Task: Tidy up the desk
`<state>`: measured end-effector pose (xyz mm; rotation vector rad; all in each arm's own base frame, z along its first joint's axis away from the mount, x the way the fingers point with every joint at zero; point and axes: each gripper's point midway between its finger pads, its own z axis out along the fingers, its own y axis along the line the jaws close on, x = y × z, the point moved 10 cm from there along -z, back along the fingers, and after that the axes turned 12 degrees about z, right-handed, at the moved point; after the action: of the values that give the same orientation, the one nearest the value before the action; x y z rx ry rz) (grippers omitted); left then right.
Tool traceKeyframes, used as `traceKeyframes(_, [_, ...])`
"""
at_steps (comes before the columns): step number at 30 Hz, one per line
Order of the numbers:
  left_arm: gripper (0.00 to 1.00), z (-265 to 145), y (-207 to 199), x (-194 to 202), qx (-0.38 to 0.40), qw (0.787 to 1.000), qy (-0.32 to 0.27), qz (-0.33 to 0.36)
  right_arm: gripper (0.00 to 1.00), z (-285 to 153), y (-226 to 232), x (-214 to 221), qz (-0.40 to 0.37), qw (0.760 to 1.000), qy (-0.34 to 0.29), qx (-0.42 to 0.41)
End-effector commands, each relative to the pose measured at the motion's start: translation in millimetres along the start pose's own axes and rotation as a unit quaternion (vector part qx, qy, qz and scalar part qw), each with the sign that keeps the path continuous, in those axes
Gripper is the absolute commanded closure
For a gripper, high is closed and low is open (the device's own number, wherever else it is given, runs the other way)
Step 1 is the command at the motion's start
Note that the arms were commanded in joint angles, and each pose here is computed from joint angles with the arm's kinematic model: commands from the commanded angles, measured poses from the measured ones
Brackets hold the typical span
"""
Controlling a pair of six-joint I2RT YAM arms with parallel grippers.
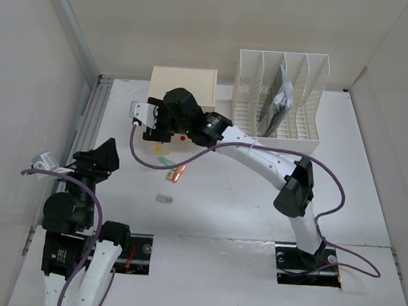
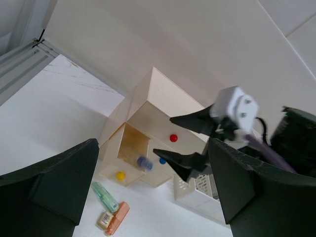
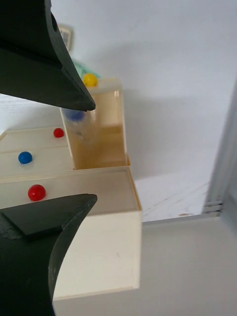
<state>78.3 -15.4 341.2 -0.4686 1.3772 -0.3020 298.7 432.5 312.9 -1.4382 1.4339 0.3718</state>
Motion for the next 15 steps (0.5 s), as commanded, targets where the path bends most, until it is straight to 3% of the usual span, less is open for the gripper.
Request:
traceKeyframes(1, [0.09,-3,-4,-6,0.018,1.0,-0.014,-0.007,0.27,-49,0,-58,0.026,0.993,-0.102,-0.045])
traceKeyframes(7, [0.09,-5,-4,-7,0.02,1.0,-0.018,-0.008,0.32,-69,1,-70,0.048,0.989,-0.124,-0.063])
traceKeyframes(10, [0.09,-7,-4,-9,0.02,1.0,-0.018,-0.008,0.55,-70,7,-62,0.051,0.99,-0.107,-0.077])
traceKeyframes(11, [0.09,-7,-4,-9,0.02,1.0,-0.018,-0.008,0.69,-71,9,-57,0.054,0.991,-0.092,-0.085])
traceKeyframes(15, [0.09,-7,-4,-9,0.02,1.0,-0.018,-0.008,1.0,-63,21,-39,0.058,0.99,-0.053,-0.118])
